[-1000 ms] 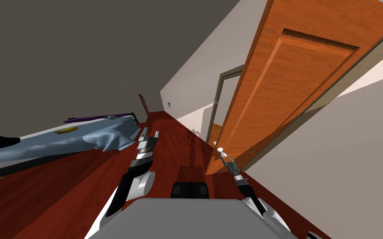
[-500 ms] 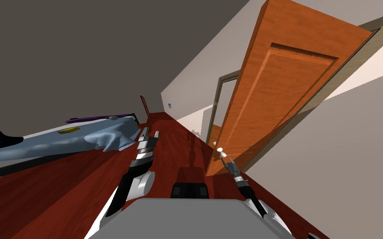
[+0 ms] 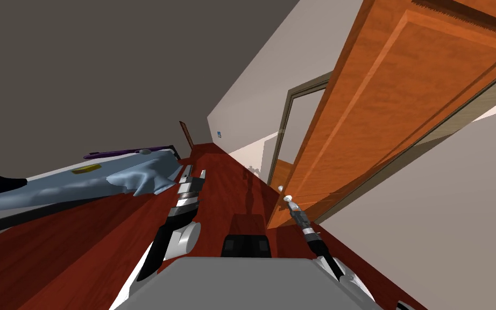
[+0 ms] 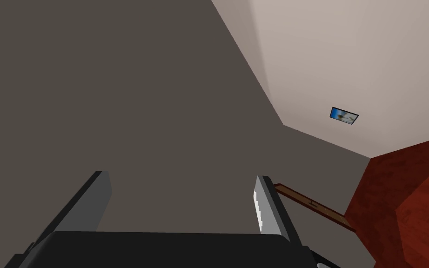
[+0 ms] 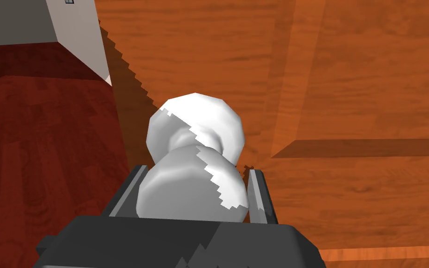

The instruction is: Pull the door open

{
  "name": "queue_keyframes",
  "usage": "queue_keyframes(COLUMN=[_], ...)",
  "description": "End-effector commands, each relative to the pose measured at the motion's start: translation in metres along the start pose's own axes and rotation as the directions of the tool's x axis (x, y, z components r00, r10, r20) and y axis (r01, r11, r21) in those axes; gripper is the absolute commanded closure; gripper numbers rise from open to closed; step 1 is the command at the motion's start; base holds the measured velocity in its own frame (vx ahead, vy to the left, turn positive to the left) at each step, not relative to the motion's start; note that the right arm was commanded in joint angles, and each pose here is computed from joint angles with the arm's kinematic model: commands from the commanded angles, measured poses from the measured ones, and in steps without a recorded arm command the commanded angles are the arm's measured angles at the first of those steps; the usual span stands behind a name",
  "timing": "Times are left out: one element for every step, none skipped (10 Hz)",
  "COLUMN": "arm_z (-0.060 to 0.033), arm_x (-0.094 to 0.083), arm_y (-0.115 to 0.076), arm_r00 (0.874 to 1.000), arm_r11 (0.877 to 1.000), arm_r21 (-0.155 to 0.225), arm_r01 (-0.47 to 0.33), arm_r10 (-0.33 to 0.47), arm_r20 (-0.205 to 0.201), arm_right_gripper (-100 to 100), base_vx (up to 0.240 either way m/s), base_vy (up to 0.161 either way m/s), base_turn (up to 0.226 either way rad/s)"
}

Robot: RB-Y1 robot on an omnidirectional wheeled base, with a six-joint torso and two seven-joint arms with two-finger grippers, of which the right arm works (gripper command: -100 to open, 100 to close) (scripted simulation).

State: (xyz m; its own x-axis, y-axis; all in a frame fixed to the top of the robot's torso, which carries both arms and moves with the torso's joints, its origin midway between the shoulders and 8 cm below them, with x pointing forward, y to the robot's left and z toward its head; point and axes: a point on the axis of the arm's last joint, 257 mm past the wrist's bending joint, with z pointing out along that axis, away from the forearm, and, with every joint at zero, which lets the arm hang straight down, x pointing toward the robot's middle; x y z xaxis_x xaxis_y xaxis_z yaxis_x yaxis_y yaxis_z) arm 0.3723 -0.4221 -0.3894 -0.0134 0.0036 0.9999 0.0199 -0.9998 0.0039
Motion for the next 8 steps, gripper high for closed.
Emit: queue_keyframes(arm_z=[-0.0012,-0.0012,-0.0012,-0.0086,-0.0106,-0.0155,-0.0181,-0.0237], arm_x=[-0.001,-0.001,-0.001,-0.002,-0.002,-0.002,-0.002,-0.002], arm_y=[-0.002,-0.002,-0.002,-0.002,-0.003,-0.005,-0.006,-0.008], arm_r00=[1.0,1.0,1.0,1.0,1.0,1.0,1.0,1.0], arm_r11=[1.0,1.0,1.0,1.0,1.0,0.999,0.999,0.997], arm_r21=[0.002,0.002,0.002,0.021,0.028,0.045,0.054,0.072], arm_r01=[-0.002,-0.002,-0.002,0.001,0.002,0.002,0.002,0.002], arm_r10=[0.002,0.002,0.002,-0.001,-0.002,-0.002,-0.003,-0.002], arm_r20=[0.001,0.001,0.001,0.006,0.006,0.006,0.006,0.006], arm_right_gripper=[100,100,100,100,100,100,100,100], base_vx=[-0.017,-0.012,-0.007,-0.099,-0.148,-0.179,-0.181,-0.162], base_vy=[-0.001,-0.002,-0.001,-0.073,-0.111,-0.134,-0.099,-0.088], base_turn=[-0.003,-0.007,-0.004,0.167,0.151,0.154,0.124,0.132])
